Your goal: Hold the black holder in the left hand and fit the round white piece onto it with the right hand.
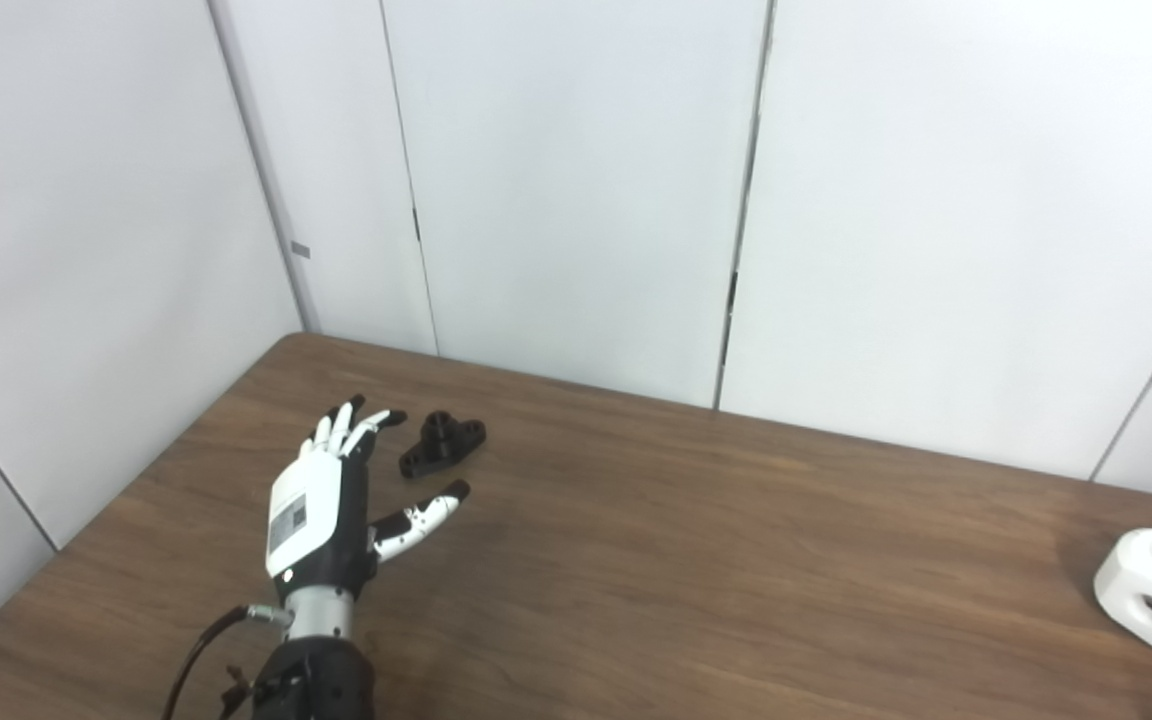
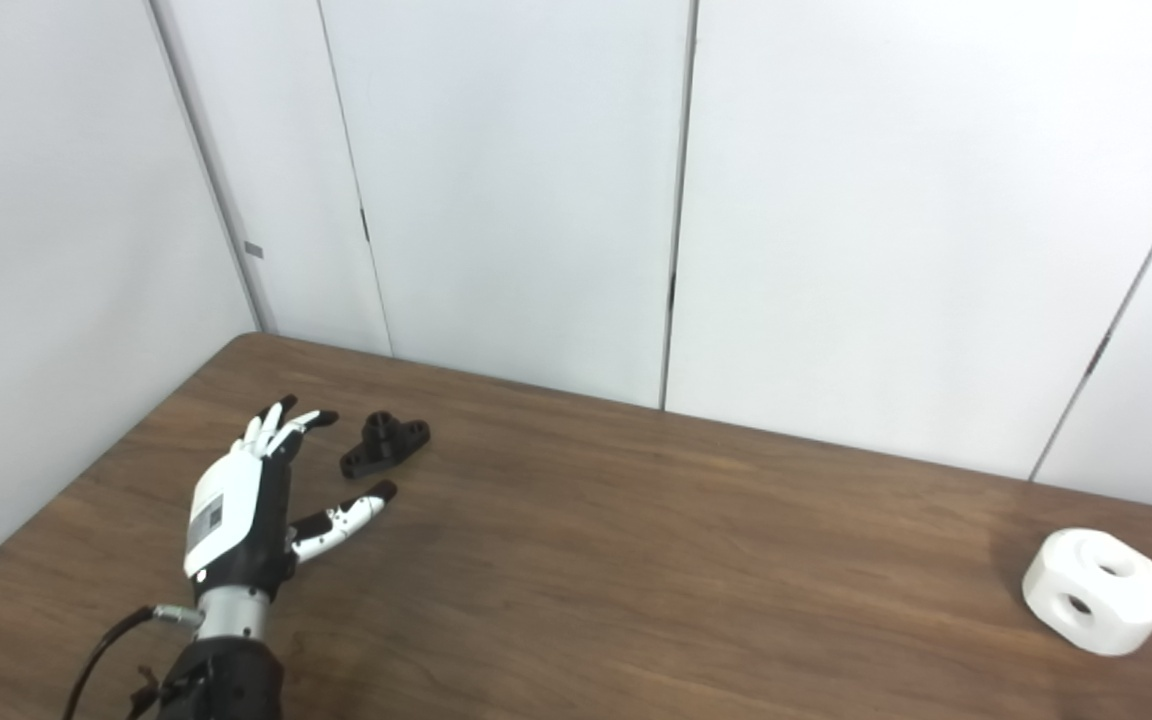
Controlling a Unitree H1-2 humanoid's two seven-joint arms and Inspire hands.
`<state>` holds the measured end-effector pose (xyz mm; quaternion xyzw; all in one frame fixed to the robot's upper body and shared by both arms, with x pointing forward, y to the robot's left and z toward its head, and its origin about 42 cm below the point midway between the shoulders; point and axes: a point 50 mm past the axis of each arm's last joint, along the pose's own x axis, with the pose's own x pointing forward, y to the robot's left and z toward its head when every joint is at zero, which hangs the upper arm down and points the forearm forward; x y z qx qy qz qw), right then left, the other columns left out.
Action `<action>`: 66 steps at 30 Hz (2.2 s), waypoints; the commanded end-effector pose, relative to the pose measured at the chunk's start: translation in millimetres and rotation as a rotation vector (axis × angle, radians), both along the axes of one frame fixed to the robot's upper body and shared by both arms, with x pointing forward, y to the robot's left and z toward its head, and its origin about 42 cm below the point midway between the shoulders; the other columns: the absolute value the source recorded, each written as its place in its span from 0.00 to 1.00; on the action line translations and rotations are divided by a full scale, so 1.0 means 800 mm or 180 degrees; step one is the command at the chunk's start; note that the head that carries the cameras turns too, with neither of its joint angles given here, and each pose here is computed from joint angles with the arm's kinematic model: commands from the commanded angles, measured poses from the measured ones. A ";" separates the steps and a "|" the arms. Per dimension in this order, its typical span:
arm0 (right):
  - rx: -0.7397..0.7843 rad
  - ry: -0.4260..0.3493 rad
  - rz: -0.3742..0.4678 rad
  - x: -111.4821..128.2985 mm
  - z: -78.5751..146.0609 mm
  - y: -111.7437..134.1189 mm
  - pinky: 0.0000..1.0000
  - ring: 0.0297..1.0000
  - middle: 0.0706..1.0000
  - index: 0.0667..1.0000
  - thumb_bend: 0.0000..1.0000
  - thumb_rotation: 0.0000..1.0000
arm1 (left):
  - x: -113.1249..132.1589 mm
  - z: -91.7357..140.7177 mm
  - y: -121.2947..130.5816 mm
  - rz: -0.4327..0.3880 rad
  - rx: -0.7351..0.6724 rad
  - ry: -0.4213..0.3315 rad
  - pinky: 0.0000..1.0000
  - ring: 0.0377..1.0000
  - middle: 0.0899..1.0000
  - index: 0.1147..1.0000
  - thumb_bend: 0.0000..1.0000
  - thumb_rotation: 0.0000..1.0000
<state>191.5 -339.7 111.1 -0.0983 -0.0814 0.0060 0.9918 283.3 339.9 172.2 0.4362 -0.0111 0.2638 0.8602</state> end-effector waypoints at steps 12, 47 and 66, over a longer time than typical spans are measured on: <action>0.0148 0.0342 -0.0078 -0.024 -0.032 0.011 1.00 1.00 1.00 1.00 0.59 1.00 | 0.047 0.007 0.032 0.0118 0.0310 0.0036 1.00 0.97 0.92 0.76 0.85 0.42; 0.0160 0.0346 -0.0064 -0.035 -0.029 0.018 1.00 1.00 1.00 1.00 0.63 1.00 | 0.133 0.000 0.055 0.0167 0.0125 0.0652 1.00 0.97 0.92 0.77 0.84 0.42; 0.0100 0.0350 0.0015 -0.033 -0.029 0.021 1.00 1.00 1.00 1.00 0.59 1.00 | 0.148 -0.004 0.046 0.0108 0.0138 0.0730 1.00 0.96 0.90 0.74 0.84 0.42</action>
